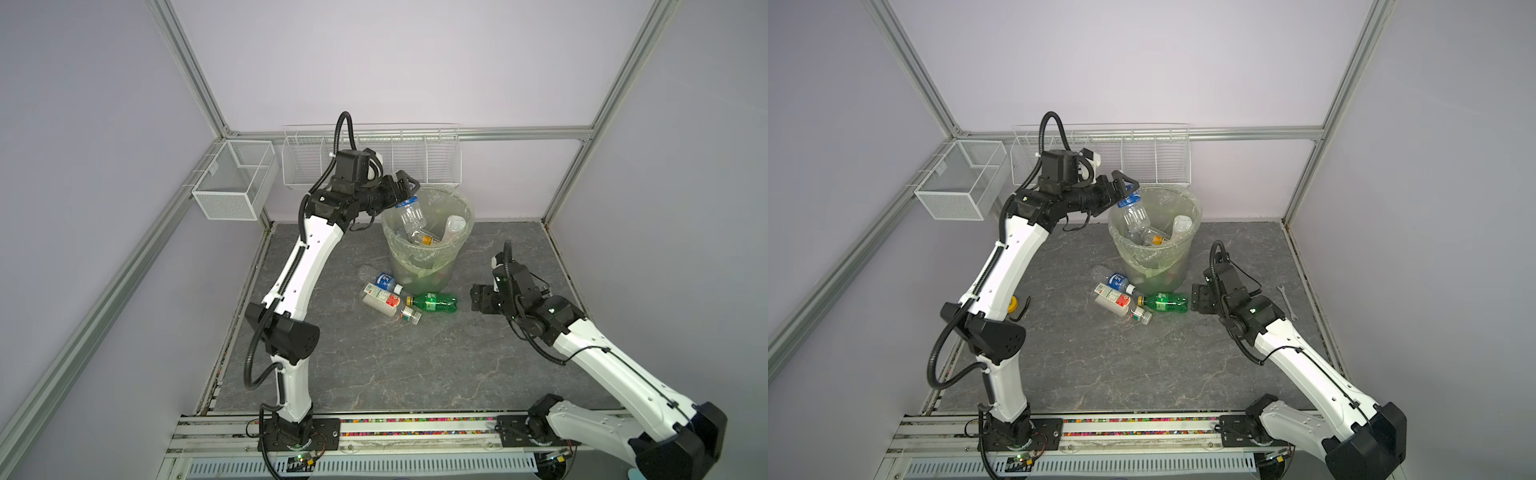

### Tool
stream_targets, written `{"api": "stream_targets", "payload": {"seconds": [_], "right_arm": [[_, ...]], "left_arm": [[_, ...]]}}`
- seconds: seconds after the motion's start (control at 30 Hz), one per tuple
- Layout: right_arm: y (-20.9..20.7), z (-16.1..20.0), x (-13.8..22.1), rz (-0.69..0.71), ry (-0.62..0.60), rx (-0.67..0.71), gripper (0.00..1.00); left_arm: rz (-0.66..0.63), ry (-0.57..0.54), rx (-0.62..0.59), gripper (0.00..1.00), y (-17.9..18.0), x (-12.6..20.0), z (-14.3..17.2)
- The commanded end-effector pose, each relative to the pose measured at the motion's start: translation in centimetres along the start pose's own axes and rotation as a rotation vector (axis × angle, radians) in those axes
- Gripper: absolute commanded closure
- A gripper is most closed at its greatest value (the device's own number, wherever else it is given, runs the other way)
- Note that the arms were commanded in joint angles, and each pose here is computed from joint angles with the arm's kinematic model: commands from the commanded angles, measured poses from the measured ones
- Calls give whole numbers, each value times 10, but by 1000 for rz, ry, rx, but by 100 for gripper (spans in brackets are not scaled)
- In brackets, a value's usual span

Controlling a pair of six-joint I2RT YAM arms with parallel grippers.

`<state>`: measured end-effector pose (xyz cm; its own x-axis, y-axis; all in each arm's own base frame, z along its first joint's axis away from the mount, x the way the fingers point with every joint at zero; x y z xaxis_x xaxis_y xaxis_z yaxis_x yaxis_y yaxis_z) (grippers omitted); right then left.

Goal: Throw the plastic bottles in the bin
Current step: Throw the plastic bottle into the trash bin.

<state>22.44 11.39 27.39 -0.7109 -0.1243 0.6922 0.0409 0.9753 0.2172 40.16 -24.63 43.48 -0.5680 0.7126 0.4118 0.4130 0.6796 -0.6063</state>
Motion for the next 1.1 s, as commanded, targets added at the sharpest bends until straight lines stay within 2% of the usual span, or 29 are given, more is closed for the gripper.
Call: {"api": "stream_targets", "payload": {"seconds": [0.0,0.23,0.5,0.67,0.87,1.07], "right_arm": [[-5,2,9,-2,-12,-17,12],[-10,4,11,33,-17,5,12],[-8,6,1,49,22,53,12],[0,6,-7,6,42,84,12],[9,6,-20,-44,64,116,12],[16,4,-32,-51,75,135,12]], "left_arm": [[36,7,-39,1,-18,25,-3],[130,-44,-90,1,-41,58,-7],[130,-24,-136,1,-38,81,16],[84,-7,-154,1,-24,92,35],[31,-23,-108,1,11,107,52],[-85,-48,-111,1,37,124,67]]}}
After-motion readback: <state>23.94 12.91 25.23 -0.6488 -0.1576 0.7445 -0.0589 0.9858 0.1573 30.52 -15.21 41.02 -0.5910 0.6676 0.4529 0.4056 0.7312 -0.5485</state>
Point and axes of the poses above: each gripper's point midway between its finger pads, its own x axis back along the fingers, its own y axis along the line the jaws close on, z = x × y, the point moved 9 cm from there along x, back along the fingers, and after that the axes turned 7 degrees about -x, right-handed, at the moved point
